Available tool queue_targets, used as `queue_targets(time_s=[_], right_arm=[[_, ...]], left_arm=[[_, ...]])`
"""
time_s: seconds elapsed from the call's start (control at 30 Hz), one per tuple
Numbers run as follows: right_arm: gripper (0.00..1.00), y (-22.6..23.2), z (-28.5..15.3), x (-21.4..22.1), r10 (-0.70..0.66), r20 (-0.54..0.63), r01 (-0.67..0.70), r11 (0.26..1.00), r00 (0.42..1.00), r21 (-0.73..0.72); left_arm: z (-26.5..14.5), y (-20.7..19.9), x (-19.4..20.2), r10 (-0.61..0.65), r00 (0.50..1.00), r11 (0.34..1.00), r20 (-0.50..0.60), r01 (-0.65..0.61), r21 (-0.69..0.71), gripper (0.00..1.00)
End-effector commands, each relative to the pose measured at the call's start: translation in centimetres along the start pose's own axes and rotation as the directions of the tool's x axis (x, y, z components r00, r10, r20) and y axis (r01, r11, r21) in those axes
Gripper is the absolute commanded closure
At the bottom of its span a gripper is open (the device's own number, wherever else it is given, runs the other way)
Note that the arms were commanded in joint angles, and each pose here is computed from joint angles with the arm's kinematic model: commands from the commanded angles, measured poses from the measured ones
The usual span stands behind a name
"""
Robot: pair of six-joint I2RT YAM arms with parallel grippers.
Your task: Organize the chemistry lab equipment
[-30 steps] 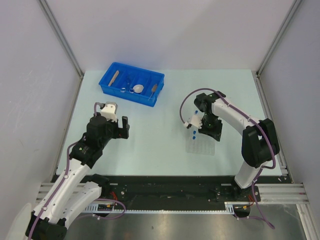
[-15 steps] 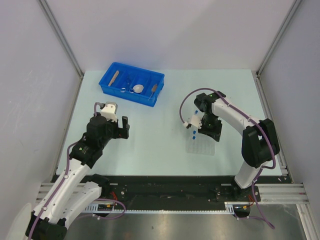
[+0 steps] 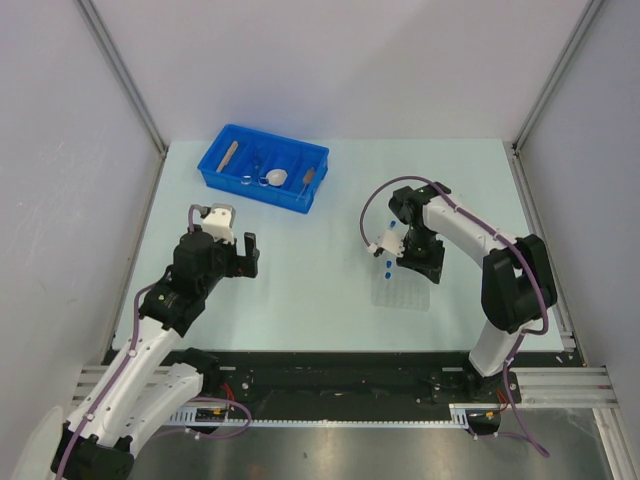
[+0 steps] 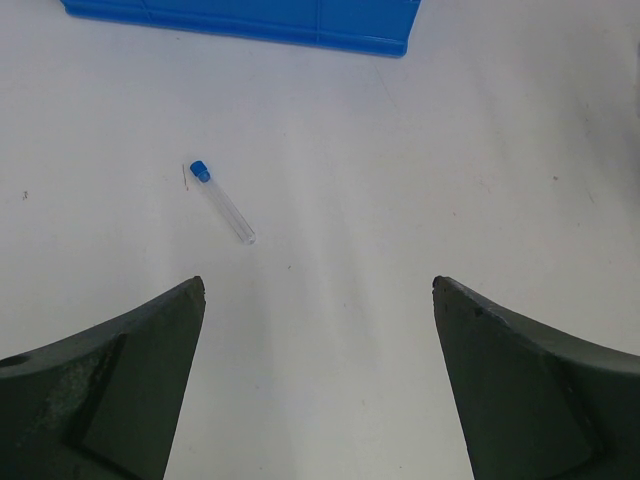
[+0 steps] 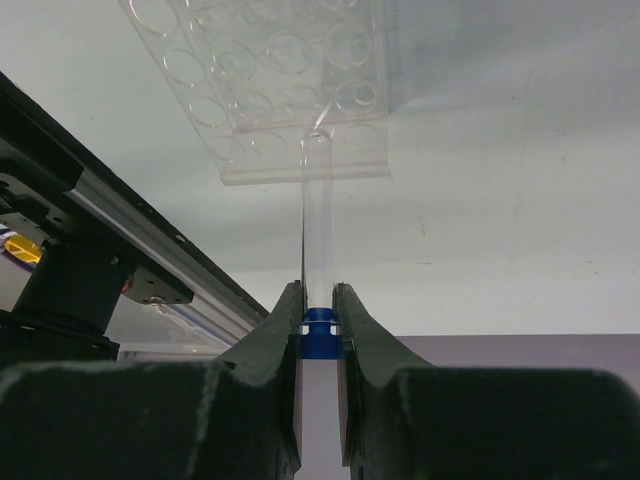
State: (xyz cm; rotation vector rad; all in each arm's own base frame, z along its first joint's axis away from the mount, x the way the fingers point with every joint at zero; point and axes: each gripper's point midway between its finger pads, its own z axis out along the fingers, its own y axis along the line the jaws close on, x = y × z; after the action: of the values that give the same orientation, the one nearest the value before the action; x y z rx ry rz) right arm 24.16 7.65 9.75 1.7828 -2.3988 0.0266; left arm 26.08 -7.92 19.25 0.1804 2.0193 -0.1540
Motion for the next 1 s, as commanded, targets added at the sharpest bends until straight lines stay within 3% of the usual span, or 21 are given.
queue_targets(time_s=[0.0,0.17,0.47,0.97], right_arm=[[0.86,1.7,-0.6,1.9,0.002,-0.091,-0.009,0.997,0.996,-0.076],[0.82,1.6,-0.2,1.3,0.003,-0.086,-0.009,0.997,0.996,-0.079],[0.67,1.6,-0.2,0.4,0.011,-0.030,-0.014,0.997,0.999,-0.075],[0.66,2.4,-4.7,-3.4,0.097,0.293,-0.054,0.987,0.951,-0.149]], left_arm=[[0.1,-0.1,-0.7,0.042,0.999,0.999,0.029,-0.042,0.017,0.00],[0.1,0.0,-0.8,0.041,0.999,0.999,0.030,-0.042,0.016,0.00],[0.1,-0.1,-0.8,0.042,0.999,0.999,0.030,-0.042,0.019,0.00],[0.2,-0.2,-0.6,0.039,0.999,0.999,0.025,-0.040,0.022,0.00]])
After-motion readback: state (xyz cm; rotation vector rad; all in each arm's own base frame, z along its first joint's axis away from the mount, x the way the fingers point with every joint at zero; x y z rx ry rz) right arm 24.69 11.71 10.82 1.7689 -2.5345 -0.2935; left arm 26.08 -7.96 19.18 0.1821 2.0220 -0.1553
